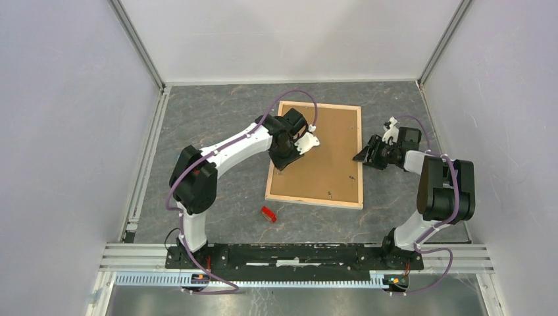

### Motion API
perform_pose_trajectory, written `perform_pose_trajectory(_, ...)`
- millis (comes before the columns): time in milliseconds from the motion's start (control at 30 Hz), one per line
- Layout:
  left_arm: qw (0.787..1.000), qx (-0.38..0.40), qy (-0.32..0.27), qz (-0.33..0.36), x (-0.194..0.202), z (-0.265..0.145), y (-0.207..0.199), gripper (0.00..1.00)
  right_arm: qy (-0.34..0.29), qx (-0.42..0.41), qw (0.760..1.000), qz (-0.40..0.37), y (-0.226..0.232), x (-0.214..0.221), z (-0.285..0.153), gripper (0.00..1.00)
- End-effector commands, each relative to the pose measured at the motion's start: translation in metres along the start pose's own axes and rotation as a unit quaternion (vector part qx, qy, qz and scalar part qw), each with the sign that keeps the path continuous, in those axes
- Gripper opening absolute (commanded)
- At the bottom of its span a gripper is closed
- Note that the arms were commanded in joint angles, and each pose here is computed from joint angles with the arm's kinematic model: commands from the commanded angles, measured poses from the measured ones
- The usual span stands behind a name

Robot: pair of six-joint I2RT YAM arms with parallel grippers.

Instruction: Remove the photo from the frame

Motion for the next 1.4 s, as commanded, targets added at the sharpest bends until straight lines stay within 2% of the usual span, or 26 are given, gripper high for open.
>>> perform_pose_trajectory(0,0.997,-0.04,-0.058,-0.014,-0.02,0.007,0.008,0.02,0.048,0.02,0.998,0.018,-0.003,0.027,0.006,0.57)
perform_pose_trajectory(200,0.996,-0.01,-0.09,-0.003,-0.029,-0.016,0.002,0.02,0.047,0.021,0.999,0.004,-0.003,0.024,0.006,0.56)
perform_pose_trajectory(333,0.995,-0.004,-0.1,-0.023,-0.031,-0.032,0.008,0.02,0.067,0.051,0.995,-0.06,-0.003,0.018,0.009,0.52)
perform_pose_trajectory(400,0.993,-0.004,-0.108,-0.048,-0.031,-0.04,0.02,0.02,0.078,0.07,0.991,-0.088,-0.003,0.015,0.011,0.49)
perform_pose_trajectory(567,0.985,-0.019,-0.124,-0.121,-0.026,-0.058,0.063,0.02,0.11,0.118,0.976,-0.149,-0.011,0.002,0.015,0.36)
perform_pose_trajectory(700,0.979,-0.052,-0.13,-0.15,-0.021,-0.066,0.092,0.02,0.135,0.126,0.964,-0.191,-0.017,-0.009,0.016,0.28)
perform_pose_trajectory(1000,0.975,-0.078,-0.128,-0.165,-0.021,-0.062,0.117,0.02,0.155,0.148,0.929,-0.303,-0.029,-0.037,0.015,0.11)
perform_pose_trajectory(1367,0.971,-0.106,-0.159,-0.14,-0.065,-0.037,0.151,0.02,0.154,0.085,0.936,-0.306,-0.018,-0.029,0.019,0.09)
Point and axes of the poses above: each gripper's point midway between its finger pads, its own z axis out along the fingers, its own y axis along the line the jaws close on, x = y × z, the point moved 8 cm from there along -z, back along the fingers, and after that the axes turned 8 degrees about -z, right-handed, at the moved point
